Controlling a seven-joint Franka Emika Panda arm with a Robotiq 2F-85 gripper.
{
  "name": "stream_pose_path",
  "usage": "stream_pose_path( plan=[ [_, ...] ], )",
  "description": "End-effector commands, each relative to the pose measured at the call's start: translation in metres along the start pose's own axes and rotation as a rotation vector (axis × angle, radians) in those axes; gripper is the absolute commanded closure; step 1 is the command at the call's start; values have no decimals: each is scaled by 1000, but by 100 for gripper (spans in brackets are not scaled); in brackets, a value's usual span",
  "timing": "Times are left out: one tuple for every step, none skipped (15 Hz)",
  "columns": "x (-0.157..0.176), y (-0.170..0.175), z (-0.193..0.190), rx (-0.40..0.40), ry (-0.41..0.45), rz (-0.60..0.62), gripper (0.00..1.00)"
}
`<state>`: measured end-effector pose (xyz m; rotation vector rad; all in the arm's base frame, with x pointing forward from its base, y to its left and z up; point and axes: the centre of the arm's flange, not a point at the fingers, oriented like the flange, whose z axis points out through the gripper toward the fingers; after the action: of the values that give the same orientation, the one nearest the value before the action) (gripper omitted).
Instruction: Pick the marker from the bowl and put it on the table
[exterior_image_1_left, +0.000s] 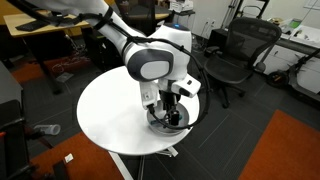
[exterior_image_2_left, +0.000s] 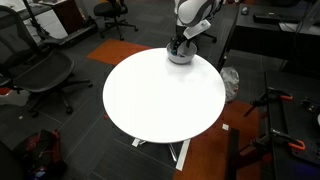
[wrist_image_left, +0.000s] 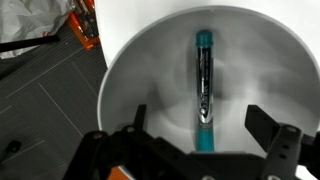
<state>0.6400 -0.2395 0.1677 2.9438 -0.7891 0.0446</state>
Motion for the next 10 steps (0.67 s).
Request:
stream_pose_path(
  plan=[
    [10,-2,5,19,-14,-22,0],
    [11,-3,8,16,-17,-24,0],
    [11,-3,10,15,-18,-24,0],
    [12,-4,12,14,-18,-25,0],
    [12,-5,13,15,-17,-26,25],
    [12,-6,15,14,-18,-28,28],
    [12,-6,16,13,-18,-29,34],
    [12,-7,17,13,-19,-29,44],
    [12,-6,17,13,-20,-29,51],
    [12,-6,18,13,-20,-29,60]
  ],
)
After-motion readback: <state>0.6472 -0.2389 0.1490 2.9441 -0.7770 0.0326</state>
